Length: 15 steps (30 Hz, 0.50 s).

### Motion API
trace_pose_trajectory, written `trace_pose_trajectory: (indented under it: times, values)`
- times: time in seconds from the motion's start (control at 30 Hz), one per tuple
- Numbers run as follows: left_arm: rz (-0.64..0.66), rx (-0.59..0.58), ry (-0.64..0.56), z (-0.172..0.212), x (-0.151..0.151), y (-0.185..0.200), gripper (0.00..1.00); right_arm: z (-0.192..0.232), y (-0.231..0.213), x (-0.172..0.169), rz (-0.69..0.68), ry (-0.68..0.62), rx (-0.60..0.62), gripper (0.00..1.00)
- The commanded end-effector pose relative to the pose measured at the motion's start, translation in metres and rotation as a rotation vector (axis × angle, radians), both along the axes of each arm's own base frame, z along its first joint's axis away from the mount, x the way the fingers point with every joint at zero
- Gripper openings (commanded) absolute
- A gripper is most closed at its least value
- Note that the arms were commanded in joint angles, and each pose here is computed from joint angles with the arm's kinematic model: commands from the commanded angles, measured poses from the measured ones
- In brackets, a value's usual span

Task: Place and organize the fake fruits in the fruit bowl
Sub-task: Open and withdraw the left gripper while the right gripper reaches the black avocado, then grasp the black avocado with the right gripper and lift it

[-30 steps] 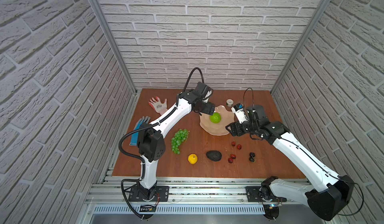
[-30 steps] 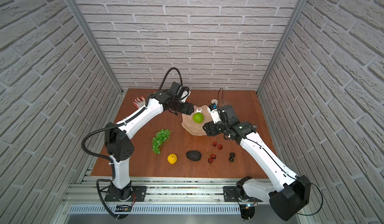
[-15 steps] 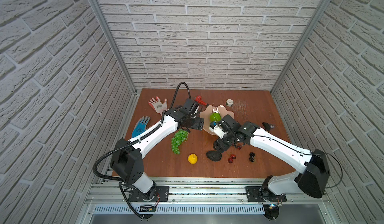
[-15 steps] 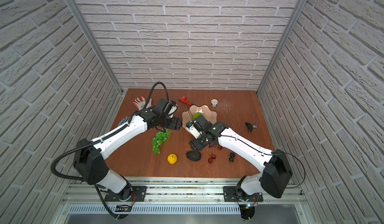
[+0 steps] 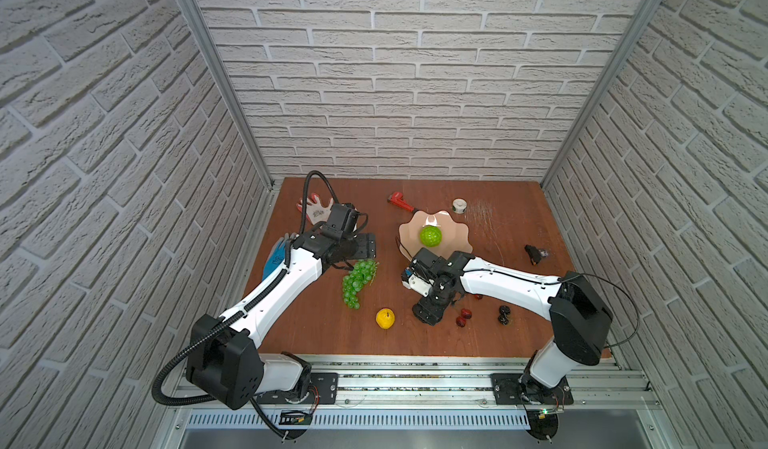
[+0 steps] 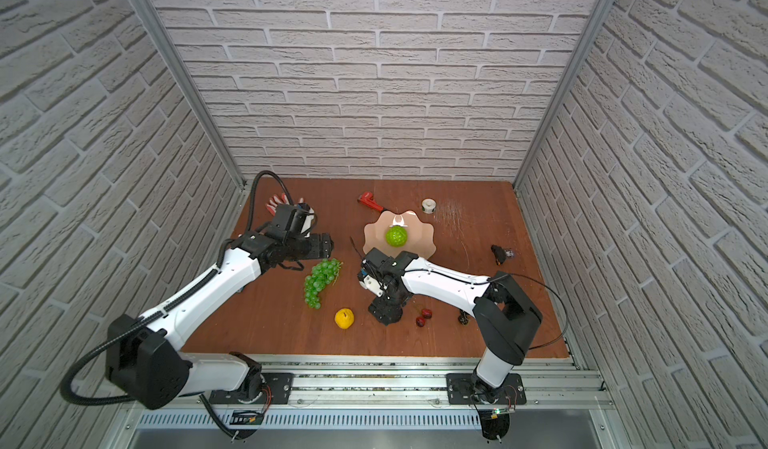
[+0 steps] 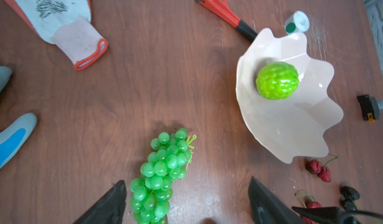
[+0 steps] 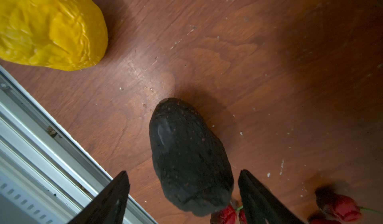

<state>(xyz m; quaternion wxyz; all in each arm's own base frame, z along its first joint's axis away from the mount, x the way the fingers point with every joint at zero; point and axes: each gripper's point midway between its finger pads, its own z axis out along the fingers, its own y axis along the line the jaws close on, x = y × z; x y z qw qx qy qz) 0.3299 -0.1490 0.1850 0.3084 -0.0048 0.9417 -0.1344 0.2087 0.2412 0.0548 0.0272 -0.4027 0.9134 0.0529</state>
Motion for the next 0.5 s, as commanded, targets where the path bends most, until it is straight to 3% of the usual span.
trace_pose_trajectory:
  times: [0.0, 0.47]
  values:
    - [0.022, -0.036, -0.020, 0.003, 0.002, 0.003, 0.91, -0.004, 0.008, -0.001, 0.029, 0.001, 0.027, 0.82]
    - [0.046, -0.034, -0.015, 0.002, 0.003, 0.011, 0.91, -0.026, -0.001, -0.009, 0.007, 0.043, -0.010, 0.73]
